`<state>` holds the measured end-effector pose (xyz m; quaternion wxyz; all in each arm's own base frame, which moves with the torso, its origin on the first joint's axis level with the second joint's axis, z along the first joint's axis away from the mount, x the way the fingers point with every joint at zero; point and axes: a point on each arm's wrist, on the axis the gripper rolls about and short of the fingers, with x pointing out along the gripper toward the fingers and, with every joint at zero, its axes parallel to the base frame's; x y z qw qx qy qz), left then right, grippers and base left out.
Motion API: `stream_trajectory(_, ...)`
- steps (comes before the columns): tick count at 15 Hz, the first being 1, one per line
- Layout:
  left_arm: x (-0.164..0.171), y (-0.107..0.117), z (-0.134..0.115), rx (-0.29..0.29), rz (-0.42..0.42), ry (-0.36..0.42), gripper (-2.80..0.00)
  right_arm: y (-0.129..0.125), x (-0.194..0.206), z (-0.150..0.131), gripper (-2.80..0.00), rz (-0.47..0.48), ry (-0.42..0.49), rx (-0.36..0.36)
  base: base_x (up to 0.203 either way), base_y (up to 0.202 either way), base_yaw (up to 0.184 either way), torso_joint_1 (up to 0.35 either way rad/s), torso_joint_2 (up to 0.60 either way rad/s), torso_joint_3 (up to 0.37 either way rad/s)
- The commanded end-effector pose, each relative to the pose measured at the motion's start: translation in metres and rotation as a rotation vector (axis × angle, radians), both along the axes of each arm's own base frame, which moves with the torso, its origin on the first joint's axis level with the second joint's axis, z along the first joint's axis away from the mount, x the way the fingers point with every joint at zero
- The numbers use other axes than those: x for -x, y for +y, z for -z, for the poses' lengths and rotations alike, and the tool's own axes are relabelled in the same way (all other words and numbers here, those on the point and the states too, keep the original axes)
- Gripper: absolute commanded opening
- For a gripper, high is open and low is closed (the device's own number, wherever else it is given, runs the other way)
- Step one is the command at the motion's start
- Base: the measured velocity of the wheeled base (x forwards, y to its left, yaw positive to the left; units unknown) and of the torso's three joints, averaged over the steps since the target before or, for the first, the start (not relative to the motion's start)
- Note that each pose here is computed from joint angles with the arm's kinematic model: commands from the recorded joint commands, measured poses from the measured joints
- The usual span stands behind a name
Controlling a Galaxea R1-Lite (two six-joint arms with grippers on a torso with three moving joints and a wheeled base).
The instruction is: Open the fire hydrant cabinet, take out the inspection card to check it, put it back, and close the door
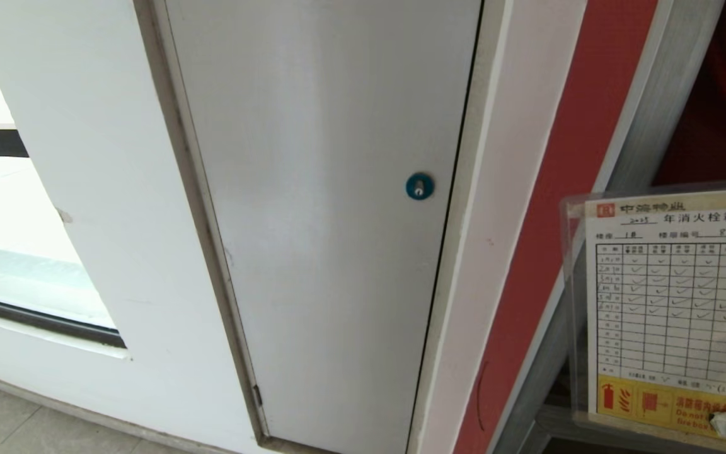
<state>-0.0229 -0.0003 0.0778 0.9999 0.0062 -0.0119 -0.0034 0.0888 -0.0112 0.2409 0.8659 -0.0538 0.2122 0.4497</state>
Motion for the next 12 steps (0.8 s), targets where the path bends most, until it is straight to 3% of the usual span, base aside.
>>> stream_trajectory(1,-0.001,0.0,0.002,0.0,-0.001,0.008,-2.8,0.01,0.001,-0.007,-2.8,-0.033,0.022,-0.059,0.0,0.0,0.0,0.0,0.0,0.0)
stream_trajectory(4,-0.001,0.0,0.002,0.0,-0.001,0.008,-2.8,0.024,-0.002,-0.014,-2.8,-0.113,0.034,-0.11,0.0,0.0,0.0,0.0,0.0,0.0)
stream_trajectory(6,-0.001,0.0,0.002,0.0,-0.001,0.008,-2.8,0.039,-0.005,-0.018,-2.8,-0.158,0.036,-0.101,0.0,0.0,0.0,0.0,0.0,0.0)
stream_trajectory(9,-0.001,0.0,0.002,0.0,-0.001,0.008,-2.8,0.052,-0.02,-0.033,-2.8,-0.099,-0.024,-0.173,0.0,0.0,0.0,0.0,0.0,0.0)
stream_trajectory(12,-0.001,0.0,0.002,0.0,-0.001,0.007,-2.8,0.066,-0.03,-0.033,-2.8,-0.131,-0.001,-0.186,0.0,0.0,0.0,0.0,0.0,0.0)
